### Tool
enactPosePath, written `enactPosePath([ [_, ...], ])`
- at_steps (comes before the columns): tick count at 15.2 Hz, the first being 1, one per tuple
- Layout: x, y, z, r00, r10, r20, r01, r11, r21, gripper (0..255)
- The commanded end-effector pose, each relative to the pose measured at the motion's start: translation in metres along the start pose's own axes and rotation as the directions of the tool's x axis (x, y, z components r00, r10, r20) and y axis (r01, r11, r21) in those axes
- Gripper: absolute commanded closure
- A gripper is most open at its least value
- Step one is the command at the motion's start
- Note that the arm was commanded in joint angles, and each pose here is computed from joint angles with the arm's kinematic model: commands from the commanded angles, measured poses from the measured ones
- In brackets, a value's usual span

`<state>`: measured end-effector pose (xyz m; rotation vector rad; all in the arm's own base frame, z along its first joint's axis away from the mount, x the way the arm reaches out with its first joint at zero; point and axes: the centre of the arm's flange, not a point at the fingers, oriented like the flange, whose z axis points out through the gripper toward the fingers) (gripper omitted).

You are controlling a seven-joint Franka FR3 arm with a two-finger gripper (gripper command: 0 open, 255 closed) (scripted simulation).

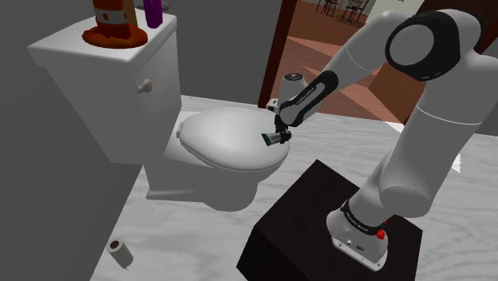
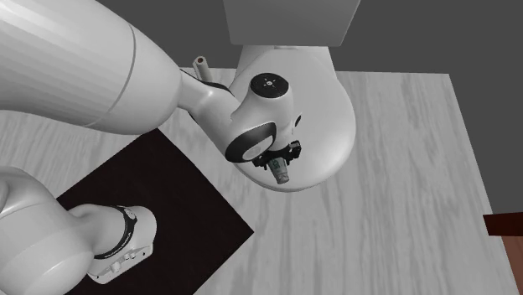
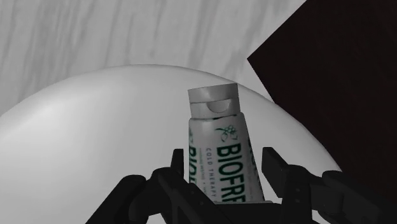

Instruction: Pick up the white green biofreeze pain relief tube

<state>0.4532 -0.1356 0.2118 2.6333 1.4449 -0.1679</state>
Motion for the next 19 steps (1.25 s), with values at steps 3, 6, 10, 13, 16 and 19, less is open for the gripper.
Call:
enactPosePath([
  [3,0.0,0.001,-0.004,1.0,-0.001,0.001,0.001,1.0,0.001,255],
  [6,-0.003,0.002,-0.02,1.0,-0.001,0.001,0.001,1.0,0.001,255],
  [10,-0.006,0.003,-0.041,1.0,-0.001,0.001,0.001,1.0,0.001,255],
  [13,-0.009,0.004,-0.056,1.0,-0.001,0.001,0.001,1.0,0.001,255],
  [16,-0.011,0.005,-0.072,1.0,-0.001,0.001,0.001,1.0,0.001,255],
  [19,-0.012,0.005,-0.078,1.0,-0.001,0.001,0.001,1.0,0.001,255],
])
